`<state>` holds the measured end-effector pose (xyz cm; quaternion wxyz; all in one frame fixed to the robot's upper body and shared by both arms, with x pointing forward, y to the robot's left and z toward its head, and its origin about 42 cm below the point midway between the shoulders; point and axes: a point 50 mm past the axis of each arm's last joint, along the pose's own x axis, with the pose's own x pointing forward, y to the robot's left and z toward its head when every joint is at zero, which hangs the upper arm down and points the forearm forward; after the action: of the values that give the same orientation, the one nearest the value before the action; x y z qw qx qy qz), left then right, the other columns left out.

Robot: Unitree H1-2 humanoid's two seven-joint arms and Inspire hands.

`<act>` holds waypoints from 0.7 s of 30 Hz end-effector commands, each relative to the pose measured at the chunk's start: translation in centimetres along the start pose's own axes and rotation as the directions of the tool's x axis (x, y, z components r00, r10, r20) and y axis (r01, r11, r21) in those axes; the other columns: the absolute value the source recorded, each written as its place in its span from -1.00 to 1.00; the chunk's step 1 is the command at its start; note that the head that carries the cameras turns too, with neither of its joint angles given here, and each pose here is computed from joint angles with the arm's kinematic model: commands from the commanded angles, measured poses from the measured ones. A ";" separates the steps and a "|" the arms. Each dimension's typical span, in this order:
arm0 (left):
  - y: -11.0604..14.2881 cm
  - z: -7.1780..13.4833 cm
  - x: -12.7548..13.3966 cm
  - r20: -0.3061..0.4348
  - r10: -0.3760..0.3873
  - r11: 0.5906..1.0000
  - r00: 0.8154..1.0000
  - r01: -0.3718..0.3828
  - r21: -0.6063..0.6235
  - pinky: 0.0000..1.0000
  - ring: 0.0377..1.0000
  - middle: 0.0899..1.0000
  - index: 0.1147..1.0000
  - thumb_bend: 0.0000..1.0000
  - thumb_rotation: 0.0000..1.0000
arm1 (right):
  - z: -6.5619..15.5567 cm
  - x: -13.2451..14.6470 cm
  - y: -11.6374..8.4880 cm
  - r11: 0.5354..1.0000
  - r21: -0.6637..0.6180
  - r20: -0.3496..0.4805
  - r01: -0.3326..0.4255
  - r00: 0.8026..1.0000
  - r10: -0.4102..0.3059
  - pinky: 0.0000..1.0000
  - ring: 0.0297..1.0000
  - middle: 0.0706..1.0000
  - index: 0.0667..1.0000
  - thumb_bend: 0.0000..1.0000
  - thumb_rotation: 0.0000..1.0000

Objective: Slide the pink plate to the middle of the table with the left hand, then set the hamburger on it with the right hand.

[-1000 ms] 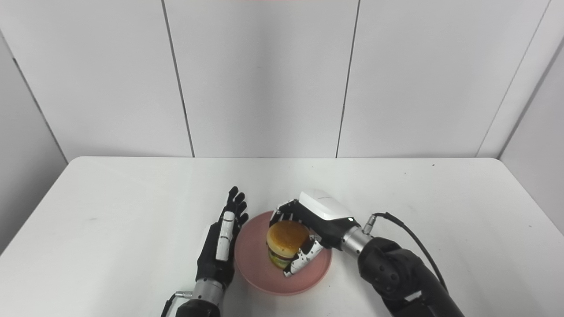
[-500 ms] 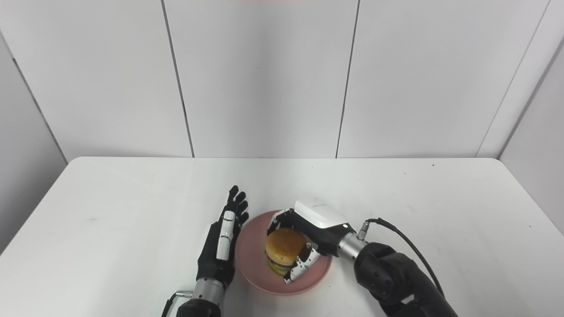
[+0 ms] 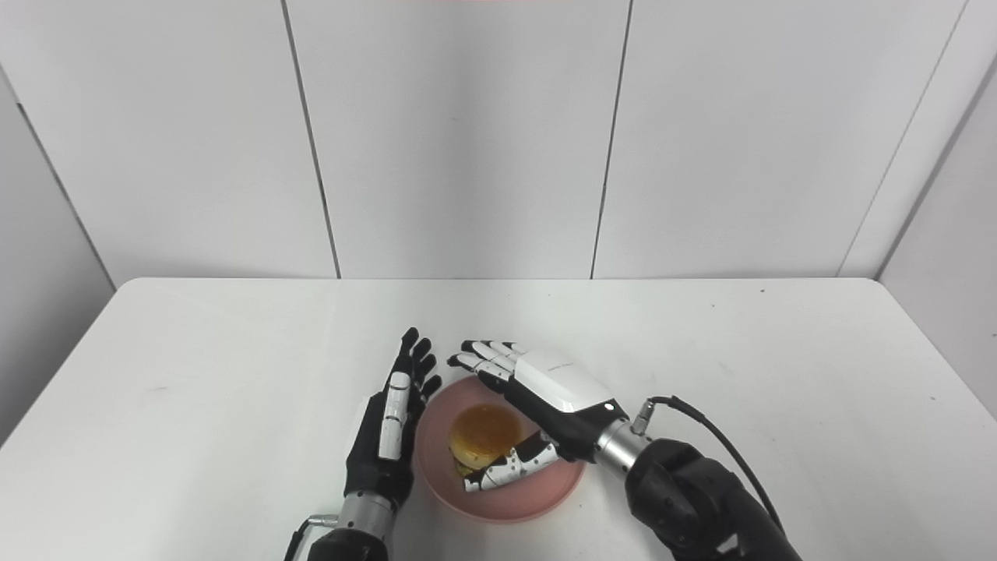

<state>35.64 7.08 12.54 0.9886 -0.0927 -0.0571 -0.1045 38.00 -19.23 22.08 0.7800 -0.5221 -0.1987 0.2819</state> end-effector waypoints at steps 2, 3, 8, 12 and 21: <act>-0.9 -1.2 -1.4 -0.042 0.015 0.999 0.999 -0.017 -0.035 0.94 0.99 0.98 0.96 0.15 1.00 | 1.2 0.0 -1.7 0.992 0.026 0.045 0.127 0.991 -0.128 1.00 1.00 1.00 0.92 0.46 -0.10; -0.8 -1.2 -1.4 -0.040 0.016 0.999 0.999 -0.017 -0.027 0.95 0.99 0.98 0.96 0.15 1.00 | 1.1 -0.3 -1.6 0.983 0.074 0.039 0.166 0.985 -0.169 0.99 1.00 1.00 0.97 0.46 -0.12; -0.3 -1.2 -1.5 -0.030 0.015 1.000 0.999 -0.015 -0.011 0.96 0.99 0.99 0.98 0.15 1.00 | -0.4 -1.5 0.5 0.864 0.332 -0.051 0.379 0.922 -0.385 0.93 1.00 1.00 1.00 0.43 0.37; -0.1 -1.3 -1.6 -0.027 0.024 1.000 0.999 -0.025 -0.013 0.98 1.00 1.00 0.98 0.16 1.00 | -0.8 -1.8 1.5 0.780 0.439 -0.104 0.447 0.887 -0.450 1.00 1.00 1.00 1.00 0.29 0.75; 0.1 -1.2 -1.7 -0.027 0.038 0.999 0.999 -0.039 -0.029 1.00 1.00 1.00 1.00 0.19 1.00 | -2.1 -2.6 4.0 0.536 0.629 -0.265 0.563 0.803 -0.533 1.00 1.00 1.00 1.00 0.34 0.80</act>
<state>35.41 7.60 12.47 0.9894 -0.0924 -0.0572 -0.0962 36.29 -20.89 16.49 0.9712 -0.1310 -0.1834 0.0774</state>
